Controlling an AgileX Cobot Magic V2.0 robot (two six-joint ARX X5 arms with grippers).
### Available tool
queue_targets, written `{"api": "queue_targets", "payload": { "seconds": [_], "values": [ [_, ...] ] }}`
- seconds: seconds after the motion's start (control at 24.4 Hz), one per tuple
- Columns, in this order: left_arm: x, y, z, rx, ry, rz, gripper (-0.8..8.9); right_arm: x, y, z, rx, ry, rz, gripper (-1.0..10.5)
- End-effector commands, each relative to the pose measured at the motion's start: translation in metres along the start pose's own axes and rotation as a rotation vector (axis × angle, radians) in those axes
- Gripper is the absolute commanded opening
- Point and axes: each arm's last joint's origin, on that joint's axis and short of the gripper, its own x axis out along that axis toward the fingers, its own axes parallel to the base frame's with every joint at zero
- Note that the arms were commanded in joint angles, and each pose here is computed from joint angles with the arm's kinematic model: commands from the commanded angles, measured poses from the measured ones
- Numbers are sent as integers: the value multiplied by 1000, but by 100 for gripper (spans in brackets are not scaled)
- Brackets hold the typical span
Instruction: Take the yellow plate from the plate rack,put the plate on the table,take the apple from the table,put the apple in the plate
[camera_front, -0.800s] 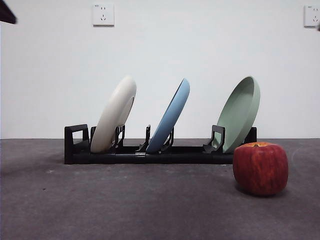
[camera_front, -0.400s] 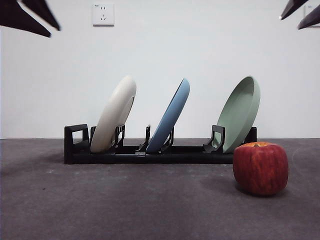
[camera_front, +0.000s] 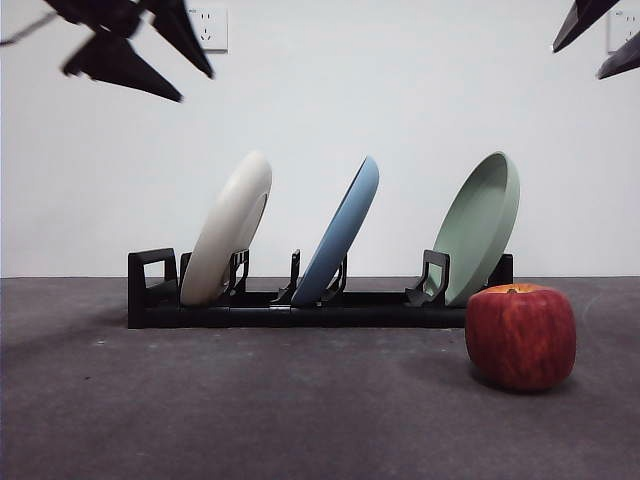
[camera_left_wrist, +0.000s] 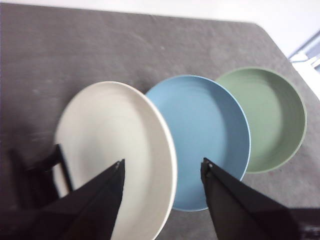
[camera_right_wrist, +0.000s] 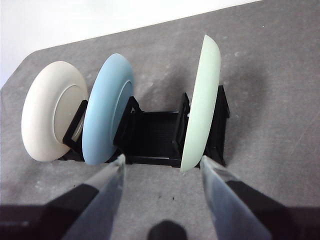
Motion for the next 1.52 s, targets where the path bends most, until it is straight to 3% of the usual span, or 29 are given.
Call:
{"api": "queue_targets", "payload": {
  "seconds": [0.04, 0.37, 0.7, 0.74, 0.82, 1.02, 1.23, 1.52],
  "values": [
    [20, -5, 2, 27, 34, -20, 258, 1, 0, 0, -10, 5, 2, 258],
    [66, -11, -10, 36, 121, -40, 256, 1, 0, -2, -3, 28, -3, 257],
    [86, -11, -21, 43, 165, 14, 246, 0, -1, -4, 6, 52, -7, 257],
    [86, -11, -21, 42, 165, 14, 206, 0, -1, -5, 6, 53, -7, 257],
    [86, -13, -21, 70, 168, 4, -15, 0, -1, -5, 6, 53, -8, 257],
    [86, -14, -21, 75, 166, 3, -8, 0, -1, -5, 6, 53, -10, 257],
    [57, -28, -9, 98, 108, -15, -8, 0, -1, -5, 7, 53, -10, 257],
    [-37, -85, -7, 244, 72, -84, -8, 0, -1, -5, 7, 55, -10, 256]
  ]
}}
